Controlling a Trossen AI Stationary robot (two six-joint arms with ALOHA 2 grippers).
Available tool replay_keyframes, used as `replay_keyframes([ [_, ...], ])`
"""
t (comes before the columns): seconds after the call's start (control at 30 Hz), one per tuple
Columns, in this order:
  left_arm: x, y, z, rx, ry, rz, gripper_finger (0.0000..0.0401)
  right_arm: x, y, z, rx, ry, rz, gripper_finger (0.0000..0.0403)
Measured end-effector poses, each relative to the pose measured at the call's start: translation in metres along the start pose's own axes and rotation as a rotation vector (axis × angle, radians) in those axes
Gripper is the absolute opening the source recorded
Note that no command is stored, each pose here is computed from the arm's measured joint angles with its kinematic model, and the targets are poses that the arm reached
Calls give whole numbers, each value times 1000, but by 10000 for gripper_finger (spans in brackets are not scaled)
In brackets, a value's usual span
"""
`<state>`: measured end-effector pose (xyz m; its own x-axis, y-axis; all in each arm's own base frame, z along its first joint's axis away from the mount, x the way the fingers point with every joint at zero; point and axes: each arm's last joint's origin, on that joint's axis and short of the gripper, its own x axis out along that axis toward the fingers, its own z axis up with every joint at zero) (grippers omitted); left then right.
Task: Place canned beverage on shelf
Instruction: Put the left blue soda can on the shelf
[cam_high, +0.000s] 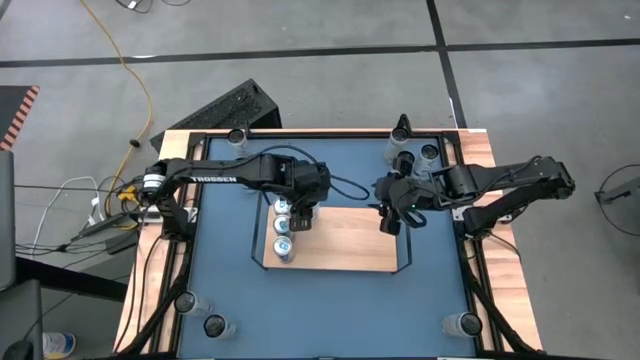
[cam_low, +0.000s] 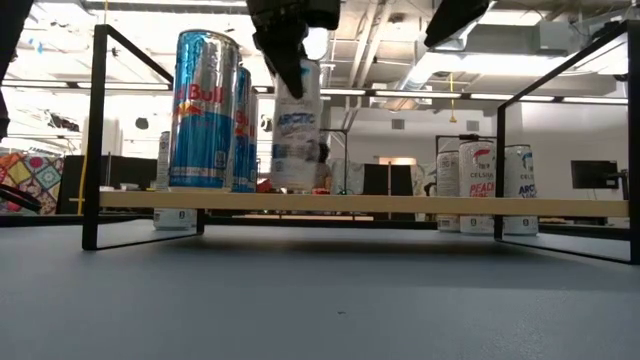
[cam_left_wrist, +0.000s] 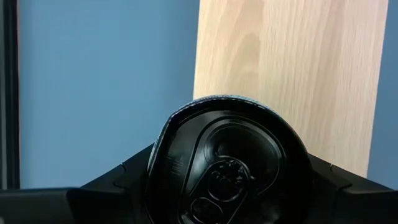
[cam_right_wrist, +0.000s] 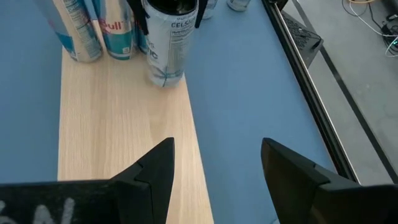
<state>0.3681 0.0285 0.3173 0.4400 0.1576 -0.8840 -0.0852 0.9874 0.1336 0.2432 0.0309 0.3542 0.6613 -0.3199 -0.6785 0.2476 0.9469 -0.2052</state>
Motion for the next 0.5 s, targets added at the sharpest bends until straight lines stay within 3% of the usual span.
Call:
replay_keyframes([
  [0.5, 4, 2, 2, -2, -35, -3, 242, -3, 6, -1, -20, 1, 17, 219],
])
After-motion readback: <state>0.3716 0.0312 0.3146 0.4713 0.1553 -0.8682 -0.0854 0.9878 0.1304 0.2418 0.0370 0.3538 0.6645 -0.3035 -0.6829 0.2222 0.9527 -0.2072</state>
